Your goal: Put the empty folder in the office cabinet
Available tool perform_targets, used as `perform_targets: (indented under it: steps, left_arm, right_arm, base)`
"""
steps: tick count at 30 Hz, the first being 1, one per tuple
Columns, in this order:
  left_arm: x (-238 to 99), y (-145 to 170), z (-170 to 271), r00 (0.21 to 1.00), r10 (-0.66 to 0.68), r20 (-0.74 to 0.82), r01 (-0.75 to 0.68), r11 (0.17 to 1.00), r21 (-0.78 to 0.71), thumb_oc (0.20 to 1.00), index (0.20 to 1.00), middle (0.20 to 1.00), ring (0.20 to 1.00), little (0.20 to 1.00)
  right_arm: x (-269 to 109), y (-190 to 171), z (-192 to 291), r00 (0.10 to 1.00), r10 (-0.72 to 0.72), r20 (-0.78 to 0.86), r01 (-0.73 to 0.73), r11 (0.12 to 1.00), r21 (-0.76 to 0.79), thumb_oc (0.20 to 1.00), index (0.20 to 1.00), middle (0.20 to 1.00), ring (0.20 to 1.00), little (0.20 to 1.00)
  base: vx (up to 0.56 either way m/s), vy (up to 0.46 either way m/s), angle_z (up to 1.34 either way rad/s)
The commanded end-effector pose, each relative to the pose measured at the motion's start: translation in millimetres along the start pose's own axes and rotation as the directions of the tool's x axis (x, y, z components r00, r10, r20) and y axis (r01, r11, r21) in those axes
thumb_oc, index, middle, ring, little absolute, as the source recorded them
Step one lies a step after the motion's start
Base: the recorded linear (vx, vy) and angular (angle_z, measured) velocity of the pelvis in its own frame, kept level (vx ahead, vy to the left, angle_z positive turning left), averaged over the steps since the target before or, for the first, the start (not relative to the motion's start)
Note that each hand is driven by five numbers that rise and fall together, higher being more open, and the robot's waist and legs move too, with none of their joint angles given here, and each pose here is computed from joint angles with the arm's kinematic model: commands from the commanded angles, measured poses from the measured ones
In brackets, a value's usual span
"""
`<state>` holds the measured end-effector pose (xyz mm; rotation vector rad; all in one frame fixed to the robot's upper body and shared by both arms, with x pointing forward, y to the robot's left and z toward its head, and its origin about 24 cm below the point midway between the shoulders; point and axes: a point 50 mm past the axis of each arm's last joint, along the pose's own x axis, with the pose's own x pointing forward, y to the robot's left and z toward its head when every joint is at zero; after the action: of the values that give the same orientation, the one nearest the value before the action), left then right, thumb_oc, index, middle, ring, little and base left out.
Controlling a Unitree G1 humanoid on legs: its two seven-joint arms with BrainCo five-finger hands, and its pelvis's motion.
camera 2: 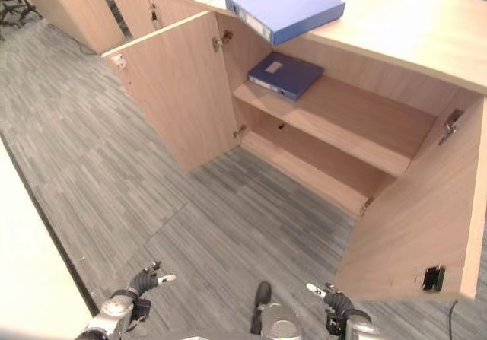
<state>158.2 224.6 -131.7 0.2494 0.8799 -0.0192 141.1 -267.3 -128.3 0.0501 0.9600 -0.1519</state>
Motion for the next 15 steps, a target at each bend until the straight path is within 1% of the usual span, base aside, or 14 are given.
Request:
perform_targets:
  steps: [1, 3, 7, 10, 12, 13, 15]
  left_arm:
    - [2.3, 6.3, 18.0, 0.997, 0.008, 0.072, -0.008, 1.000, 0.002, 1.000, 1.000, 1.000, 1.000, 1.000]
    - [1.6, 5.9, 16.1, 0.998, 0.015, 0.068, -0.013, 1.000, -0.022, 1.000, 1.000, 1.000, 1.000, 1.000]
    - [0.3, 8.0, 11.2, 0.998, 0.022, 0.050, -0.021, 1.000, -0.009, 1.000, 1.000, 1.000, 1.000, 1.000]
    - [-1.0, 8.7, 4.7, 0.999, 0.024, 0.029, -0.024, 1.000, -0.004, 1.000, 1.000, 1.000, 1.000, 1.000]
    - [-1.5, 9.0, 1.5, 1.000, 0.025, 0.016, -0.024, 1.000, -0.005, 1.000, 1.000, 1.000, 1.000, 1.000]
    - [-3.8, 10.3, -7.4, 0.999, 0.031, -0.013, -0.032, 0.999, -0.012, 1.000, 1.000, 1.000, 1.000, 1.000]
    - [-6.7, 11.0, -17.9, 0.998, 0.034, -0.047, -0.035, 0.999, -0.034, 1.000, 1.000, 1.000, 1.000, 1.000]
  right_arm:
    - [-3.8, -5.9, -0.5, 1.000, -0.002, 0.022, 0.002, 1.000, 0.017, 1.000, 1.000, 1.000, 1.000, 1.000]
    - [-4.3, -4.1, -1.9, 1.000, 0.006, 0.020, -0.006, 1.000, 0.004, 1.000, 1.000, 1.000, 1.000, 1.000]
    - [-5.3, 0.1, -5.9, 1.000, 0.029, 0.011, -0.029, 0.999, -0.026, 1.000, 1.000, 1.000, 1.000, 1.000]
    - [-5.8, -0.1, -10.2, 1.000, 0.028, -0.008, -0.029, 0.998, -0.054, 1.000, 1.000, 1.000, 1.000, 1.000]
    - [-5.8, -0.4, -11.2, 1.000, 0.028, -0.014, -0.029, 0.998, -0.059, 1.000, 1.000, 1.000, 1.000, 1.000]
    - [-5.2, 0.1, -11.9, 0.999, 0.029, -0.022, -0.030, 0.997, -0.071, 1.000, 1.000, 1.000, 1.000, 1.000]
    - [-4.4, 1.2, -12.3, 0.999, 0.035, -0.031, -0.038, 0.996, -0.077, 1.000, 1.000, 1.000, 1.000, 1.000]
  base:
    - [0.45, -0.052, -0.40]
    - [0.50, 0.050, -0.30]
    - [0.54, 0.175, -0.41]
    - [0.61, 0.124, -0.68]
    - [0.43, 0.103, -0.62]
    - [0.50, 0.185, -1.11]
    - [0.62, 0.428, -1.54]
